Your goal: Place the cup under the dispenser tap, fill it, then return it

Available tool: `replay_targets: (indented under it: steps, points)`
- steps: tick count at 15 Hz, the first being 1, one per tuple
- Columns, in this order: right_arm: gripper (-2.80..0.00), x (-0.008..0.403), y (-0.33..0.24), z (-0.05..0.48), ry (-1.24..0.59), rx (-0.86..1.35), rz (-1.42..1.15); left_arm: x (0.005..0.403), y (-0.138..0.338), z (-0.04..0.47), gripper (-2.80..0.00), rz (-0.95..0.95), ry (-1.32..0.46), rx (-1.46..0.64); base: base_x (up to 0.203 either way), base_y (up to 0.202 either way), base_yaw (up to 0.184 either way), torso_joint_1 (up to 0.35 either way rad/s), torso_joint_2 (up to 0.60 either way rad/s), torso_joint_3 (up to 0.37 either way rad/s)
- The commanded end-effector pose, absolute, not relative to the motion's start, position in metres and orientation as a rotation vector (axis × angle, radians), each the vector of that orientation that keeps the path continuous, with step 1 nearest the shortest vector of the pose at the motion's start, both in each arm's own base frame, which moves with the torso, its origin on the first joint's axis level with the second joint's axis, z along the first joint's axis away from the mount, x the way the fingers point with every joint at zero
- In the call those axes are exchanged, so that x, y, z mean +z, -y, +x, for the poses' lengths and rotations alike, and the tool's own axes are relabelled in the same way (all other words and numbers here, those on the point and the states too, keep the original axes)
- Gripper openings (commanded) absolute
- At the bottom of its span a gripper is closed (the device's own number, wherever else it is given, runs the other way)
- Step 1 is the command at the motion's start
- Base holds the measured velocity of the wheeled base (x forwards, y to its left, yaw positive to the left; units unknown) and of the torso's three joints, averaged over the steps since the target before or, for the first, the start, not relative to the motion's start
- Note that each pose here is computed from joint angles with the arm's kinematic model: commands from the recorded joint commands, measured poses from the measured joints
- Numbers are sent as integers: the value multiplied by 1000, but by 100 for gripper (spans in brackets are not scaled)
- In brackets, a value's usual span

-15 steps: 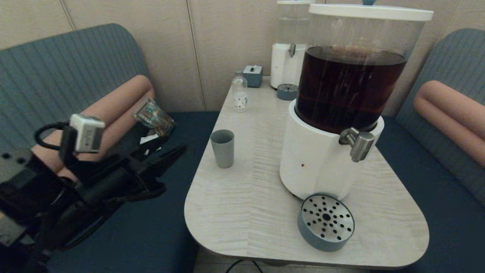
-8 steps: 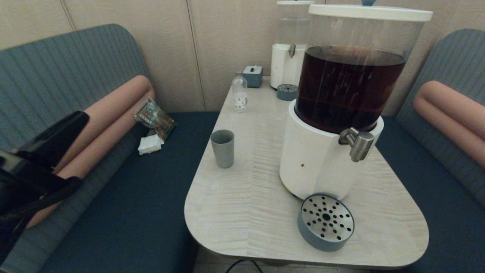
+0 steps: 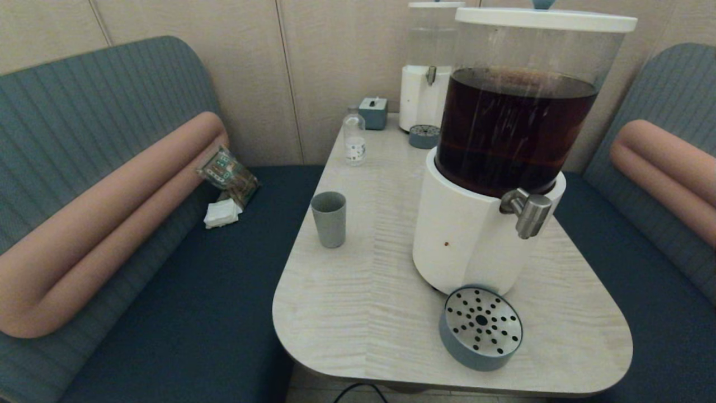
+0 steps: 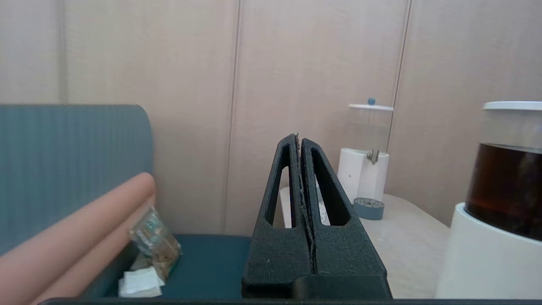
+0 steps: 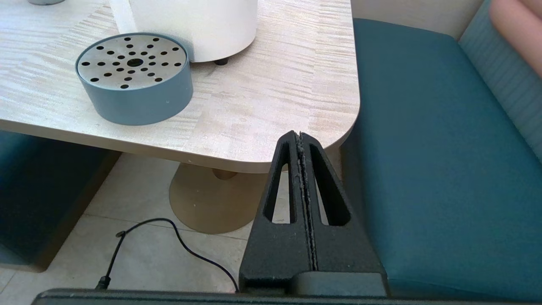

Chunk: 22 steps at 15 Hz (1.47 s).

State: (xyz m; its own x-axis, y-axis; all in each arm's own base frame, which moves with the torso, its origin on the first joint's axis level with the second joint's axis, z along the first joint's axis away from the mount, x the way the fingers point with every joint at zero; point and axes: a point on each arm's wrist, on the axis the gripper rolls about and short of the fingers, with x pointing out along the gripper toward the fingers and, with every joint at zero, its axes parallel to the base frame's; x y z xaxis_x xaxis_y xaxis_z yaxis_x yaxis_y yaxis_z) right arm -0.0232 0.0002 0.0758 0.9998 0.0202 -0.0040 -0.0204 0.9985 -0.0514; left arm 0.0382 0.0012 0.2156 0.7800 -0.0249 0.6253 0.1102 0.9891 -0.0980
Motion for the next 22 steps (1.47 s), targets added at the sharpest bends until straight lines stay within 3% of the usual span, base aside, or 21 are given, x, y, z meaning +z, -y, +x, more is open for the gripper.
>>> replay_targets:
  steps: [1, 10, 13, 16, 19, 22]
  points:
    - [-280, 76, 0, -23, -1, 22, -52, 208, 2, -1, -280, -119, 771, -77, 0, 0, 0, 0, 0, 0]
    - [-280, 76, 0, -23, -1, 22, -52, 176, 4, -41, -280, -324, 528, -219, 0, 0, 0, 0, 0, 0]
    - [-280, 76, 0, -23, -1, 22, -52, 130, 3, -38, -280, -156, 474, -146, 0, 0, 0, 0, 0, 0]
    - [-280, 76, 0, -23, -1, 22, -52, 111, 2, -29, -280, 68, 351, -45, 0, 0, 0, 0, 0, 0]
    - [-280, 76, 0, -23, -1, 22, -52, 85, 1, -23, -280, 101, 92, -12, 0, 0, 0, 0, 0, 0]
    - [-280, 76, 0, -23, -1, 22, -52, 77, 1, -23, -280, 58, 17, -5, 0, 0, 0, 0, 0, 0]
